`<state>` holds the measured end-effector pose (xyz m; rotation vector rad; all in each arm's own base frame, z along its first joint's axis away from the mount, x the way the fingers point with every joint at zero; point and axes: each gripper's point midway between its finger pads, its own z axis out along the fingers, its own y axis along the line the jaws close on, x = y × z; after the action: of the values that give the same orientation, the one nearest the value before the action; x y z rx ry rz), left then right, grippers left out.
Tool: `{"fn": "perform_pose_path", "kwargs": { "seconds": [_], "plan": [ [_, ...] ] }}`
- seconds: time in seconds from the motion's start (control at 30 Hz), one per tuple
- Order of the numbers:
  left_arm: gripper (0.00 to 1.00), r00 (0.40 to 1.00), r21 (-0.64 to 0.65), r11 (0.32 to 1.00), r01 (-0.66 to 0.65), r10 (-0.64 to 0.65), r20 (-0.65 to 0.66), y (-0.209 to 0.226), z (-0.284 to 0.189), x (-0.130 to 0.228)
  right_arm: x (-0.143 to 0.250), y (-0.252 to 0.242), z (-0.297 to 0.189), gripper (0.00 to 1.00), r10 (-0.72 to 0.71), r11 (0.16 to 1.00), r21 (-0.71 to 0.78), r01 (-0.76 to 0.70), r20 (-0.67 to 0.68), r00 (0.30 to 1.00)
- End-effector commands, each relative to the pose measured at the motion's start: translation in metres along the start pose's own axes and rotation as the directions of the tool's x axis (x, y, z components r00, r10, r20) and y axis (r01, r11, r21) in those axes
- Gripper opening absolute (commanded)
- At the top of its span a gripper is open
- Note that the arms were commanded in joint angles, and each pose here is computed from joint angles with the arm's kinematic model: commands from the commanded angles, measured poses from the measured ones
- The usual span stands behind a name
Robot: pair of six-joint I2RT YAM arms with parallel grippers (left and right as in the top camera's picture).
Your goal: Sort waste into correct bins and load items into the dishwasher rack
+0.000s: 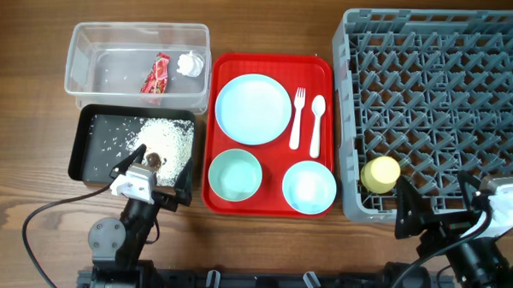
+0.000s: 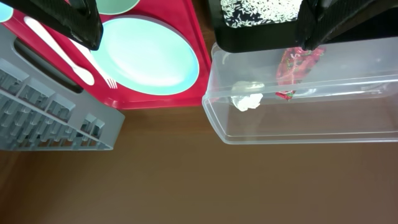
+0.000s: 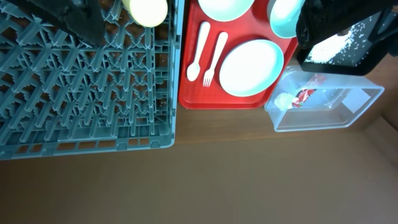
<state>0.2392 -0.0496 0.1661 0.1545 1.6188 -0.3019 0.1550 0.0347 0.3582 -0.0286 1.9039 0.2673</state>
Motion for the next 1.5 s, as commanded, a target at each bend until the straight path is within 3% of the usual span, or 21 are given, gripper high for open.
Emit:
{"fn": "perform_pose_path", "kwargs": {
  "seconds": [0.0, 0.7, 0.8, 0.9, 1.0, 1.17, 1.33, 1.47],
  "plan": [
    [1.0, 1.0, -0.007, 1.0, -0.017, 0.017, 0.005, 0.001, 0.0, 0.002, 0.0, -0.003, 0.002, 1.0, -0.015, 1.0, 0.012, 0.015, -0.004, 1.0],
    [1.0, 1.0, -0.007, 1.0, -0.017, 0.017, 0.005, 0.001, 0.0, 0.002, 0.0, 0.0, 0.002, 1.0, -0.012, 1.0, -0.002, 0.012, -0.002, 1.0],
    [1.0, 1.0, -0.007, 1.0, -0.017, 0.017, 0.005, 0.001, 0.0, 0.002, -0.001, 0.006, 0.002, 0.99, 0.073, 0.997, -0.038, -0.073, -0.003, 0.997],
    [1.0, 1.0, -0.006, 1.0, -0.017, 0.017, 0.004, 0.001, 0.0, 0.002, -0.013, 0.008, 0.002, 1.0, 0.272, 0.961, -0.059, -0.27, 0.032, 0.962],
    [1.0, 1.0, -0.007, 1.0, -0.017, 0.017, 0.005, 0.001, 0.0, 0.002, -0.022, 0.032, 0.004, 1.0, 0.224, 0.955, -0.205, -0.216, 0.015, 0.975],
    [1.0, 1.0, -0.006, 1.0, -0.017, 0.017, 0.005, 0.001, 0.0, 0.002, -0.005, 0.051, 0.025, 1.0, 0.198, 0.913, -0.328, -0.242, -0.162, 0.967],
    [1.0, 1.0, -0.007, 1.0, -0.017, 0.017, 0.005, 0.001, 0.0, 0.002, 0.039, 0.036, 0.051, 0.99, 0.148, 0.93, -0.26, -0.261, -0.386, 0.911],
    [1.0, 1.0, -0.007, 1.0, -0.017, 0.017, 0.004, 0.001, 0.0, 0.002, 0.058, 0.02, 0.066, 1.0, 0.12, 0.952, -0.194, -0.237, -0.474, 0.872]
  ]
}}
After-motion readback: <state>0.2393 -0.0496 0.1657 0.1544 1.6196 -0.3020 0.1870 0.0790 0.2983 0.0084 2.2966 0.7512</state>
